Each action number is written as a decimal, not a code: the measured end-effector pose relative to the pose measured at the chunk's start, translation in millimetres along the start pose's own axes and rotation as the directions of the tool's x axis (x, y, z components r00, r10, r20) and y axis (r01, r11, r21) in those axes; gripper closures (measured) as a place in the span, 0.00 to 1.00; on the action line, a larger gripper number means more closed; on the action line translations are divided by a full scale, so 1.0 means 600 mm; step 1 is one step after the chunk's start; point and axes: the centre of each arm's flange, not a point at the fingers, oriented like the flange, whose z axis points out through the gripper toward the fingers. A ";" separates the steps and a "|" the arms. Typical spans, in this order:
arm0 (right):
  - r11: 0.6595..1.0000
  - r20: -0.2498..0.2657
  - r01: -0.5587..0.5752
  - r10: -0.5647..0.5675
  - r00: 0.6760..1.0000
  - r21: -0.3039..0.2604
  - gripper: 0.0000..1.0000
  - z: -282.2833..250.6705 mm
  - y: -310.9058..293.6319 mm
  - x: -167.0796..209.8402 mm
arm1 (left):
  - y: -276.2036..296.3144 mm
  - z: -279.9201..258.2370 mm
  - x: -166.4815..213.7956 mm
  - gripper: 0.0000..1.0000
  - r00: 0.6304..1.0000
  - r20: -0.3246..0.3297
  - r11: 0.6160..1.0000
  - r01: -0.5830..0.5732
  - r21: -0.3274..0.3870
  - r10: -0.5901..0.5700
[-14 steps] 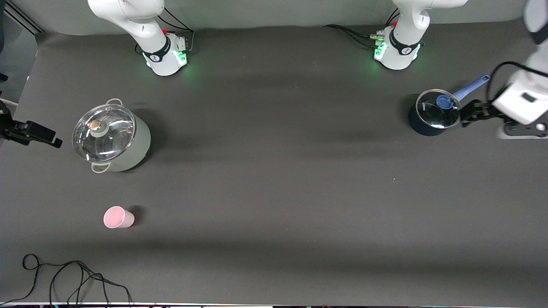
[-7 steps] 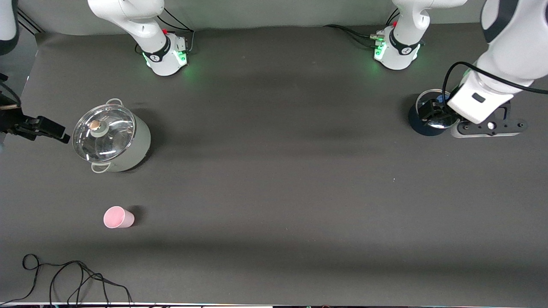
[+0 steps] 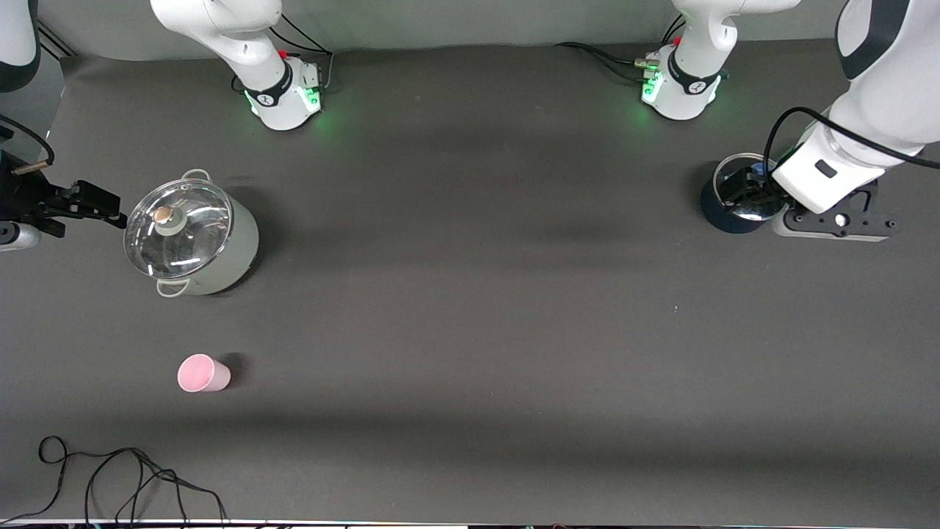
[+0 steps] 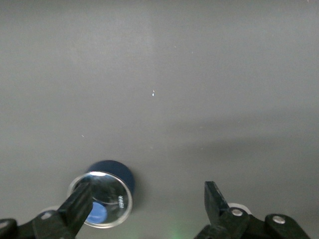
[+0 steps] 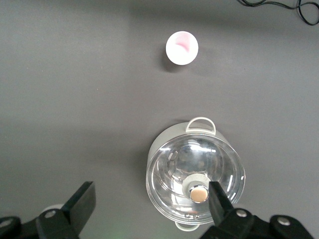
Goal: Transfer pink cup from left to right arm
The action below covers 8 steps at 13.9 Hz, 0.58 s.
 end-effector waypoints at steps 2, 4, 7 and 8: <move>1.000 -0.003 -0.001 0.001 1.000 0.000 0.00 -0.002 0.002 -0.001 | -0.011 -0.006 0.003 0.00 1.000 -0.007 1.000 -0.023 0.001 0.023; 1.000 -0.004 -0.009 0.009 1.000 0.000 0.00 -0.003 0.010 -0.003 | -0.016 -0.006 0.008 0.00 1.000 -0.009 1.000 -0.029 0.002 0.029; 1.000 -0.004 -0.014 0.014 1.000 0.000 0.00 -0.004 0.017 -0.004 | -0.019 -0.001 0.015 0.00 1.000 -0.004 1.000 -0.031 0.004 0.031; 1.000 -0.004 -0.014 0.014 1.000 0.000 0.00 -0.004 0.017 -0.004 | -0.021 -0.001 0.015 0.00 1.000 -0.004 1.000 -0.029 0.006 0.029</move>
